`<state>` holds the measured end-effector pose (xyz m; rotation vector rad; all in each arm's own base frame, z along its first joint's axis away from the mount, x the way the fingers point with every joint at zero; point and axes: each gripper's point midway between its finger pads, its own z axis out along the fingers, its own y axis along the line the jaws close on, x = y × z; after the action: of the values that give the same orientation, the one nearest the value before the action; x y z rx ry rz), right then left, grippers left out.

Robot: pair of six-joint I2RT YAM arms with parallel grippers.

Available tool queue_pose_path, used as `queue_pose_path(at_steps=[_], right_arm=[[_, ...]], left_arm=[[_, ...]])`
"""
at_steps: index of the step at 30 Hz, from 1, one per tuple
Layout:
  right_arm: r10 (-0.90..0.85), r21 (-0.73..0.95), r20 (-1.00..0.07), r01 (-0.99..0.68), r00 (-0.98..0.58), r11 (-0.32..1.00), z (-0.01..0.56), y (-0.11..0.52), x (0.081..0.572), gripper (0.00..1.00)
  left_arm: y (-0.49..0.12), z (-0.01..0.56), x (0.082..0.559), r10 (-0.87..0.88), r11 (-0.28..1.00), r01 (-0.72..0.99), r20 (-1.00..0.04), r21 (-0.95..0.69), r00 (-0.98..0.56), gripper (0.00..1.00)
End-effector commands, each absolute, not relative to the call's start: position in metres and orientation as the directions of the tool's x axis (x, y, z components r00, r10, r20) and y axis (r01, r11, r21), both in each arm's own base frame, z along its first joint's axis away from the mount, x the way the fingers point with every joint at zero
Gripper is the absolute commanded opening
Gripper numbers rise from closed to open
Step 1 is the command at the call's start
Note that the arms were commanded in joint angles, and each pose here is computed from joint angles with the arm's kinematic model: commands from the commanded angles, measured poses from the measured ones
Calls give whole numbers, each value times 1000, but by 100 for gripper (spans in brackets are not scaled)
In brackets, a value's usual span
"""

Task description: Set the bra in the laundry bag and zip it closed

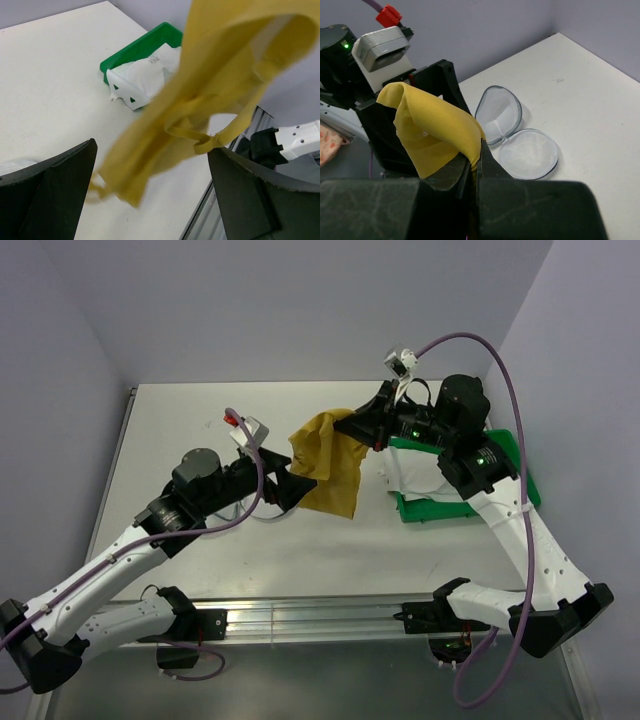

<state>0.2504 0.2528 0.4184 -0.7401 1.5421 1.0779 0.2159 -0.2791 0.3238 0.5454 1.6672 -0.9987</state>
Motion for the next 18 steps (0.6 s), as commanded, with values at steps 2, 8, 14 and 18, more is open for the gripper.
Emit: queue_pose_path(at_steps=[2,8,14,18], right_arm=[[121,214,-976,-912,-183,350,452,253,241,0],[133,215,-974,-935,-184,282,457,253,232,0],[149,234,-968,-934,-199,270,456,249,236,0],[152,240,-967,-933,-205,269,454,247,237,0]], left_arm=[[-281,347,231,-202,566,760,-948,-319,-248,99],[-285,339,229,-196,547,771,-945,-326,-260,91],[-292,344,221,-215,487,807,-941,-335,-261,18],[-297,343,224,-223,480,802,-934,-355,-280,0]])
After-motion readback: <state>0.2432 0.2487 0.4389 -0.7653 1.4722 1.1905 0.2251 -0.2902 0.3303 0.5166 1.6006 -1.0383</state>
